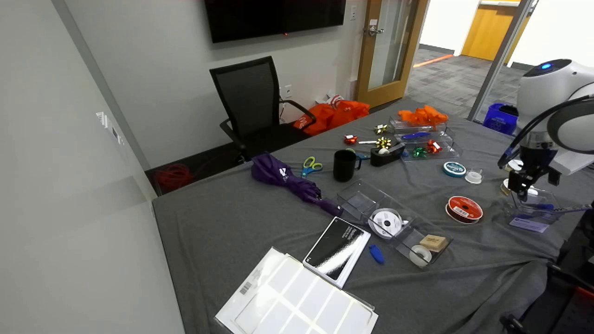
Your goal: Move the marker from the right bowl to the left bowl
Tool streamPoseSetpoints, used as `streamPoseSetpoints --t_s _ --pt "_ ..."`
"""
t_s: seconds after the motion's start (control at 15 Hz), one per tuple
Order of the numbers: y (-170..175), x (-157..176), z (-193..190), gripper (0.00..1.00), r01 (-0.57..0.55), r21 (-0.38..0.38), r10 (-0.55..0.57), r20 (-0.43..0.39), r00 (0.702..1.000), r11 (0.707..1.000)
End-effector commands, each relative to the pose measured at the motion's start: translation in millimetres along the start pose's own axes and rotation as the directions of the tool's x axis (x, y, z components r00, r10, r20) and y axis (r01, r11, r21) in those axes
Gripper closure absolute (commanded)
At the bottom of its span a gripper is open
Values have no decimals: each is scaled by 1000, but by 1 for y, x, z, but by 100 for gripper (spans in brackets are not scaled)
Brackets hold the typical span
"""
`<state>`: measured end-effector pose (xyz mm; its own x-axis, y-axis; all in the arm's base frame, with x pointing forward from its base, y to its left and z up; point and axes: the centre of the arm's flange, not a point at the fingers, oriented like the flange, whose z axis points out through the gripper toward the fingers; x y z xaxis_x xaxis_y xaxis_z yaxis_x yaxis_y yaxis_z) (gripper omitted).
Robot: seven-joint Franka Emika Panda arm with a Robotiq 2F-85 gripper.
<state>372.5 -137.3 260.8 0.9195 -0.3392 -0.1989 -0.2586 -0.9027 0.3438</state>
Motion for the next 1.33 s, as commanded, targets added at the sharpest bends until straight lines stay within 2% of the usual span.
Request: streamPoseSetpoints --t_s 0.0,0.33,0.8,1.27 --pt "-1 1 27 0 -20 2 20 -9 1000 1000" --pt "-3 -13 42 0 22 34 -23 12 1000 999" --pt "2 -38 59 0 78 27 -79 26 997 997" --pt "4 -34 58 0 52 20 -52 -26 998 998"
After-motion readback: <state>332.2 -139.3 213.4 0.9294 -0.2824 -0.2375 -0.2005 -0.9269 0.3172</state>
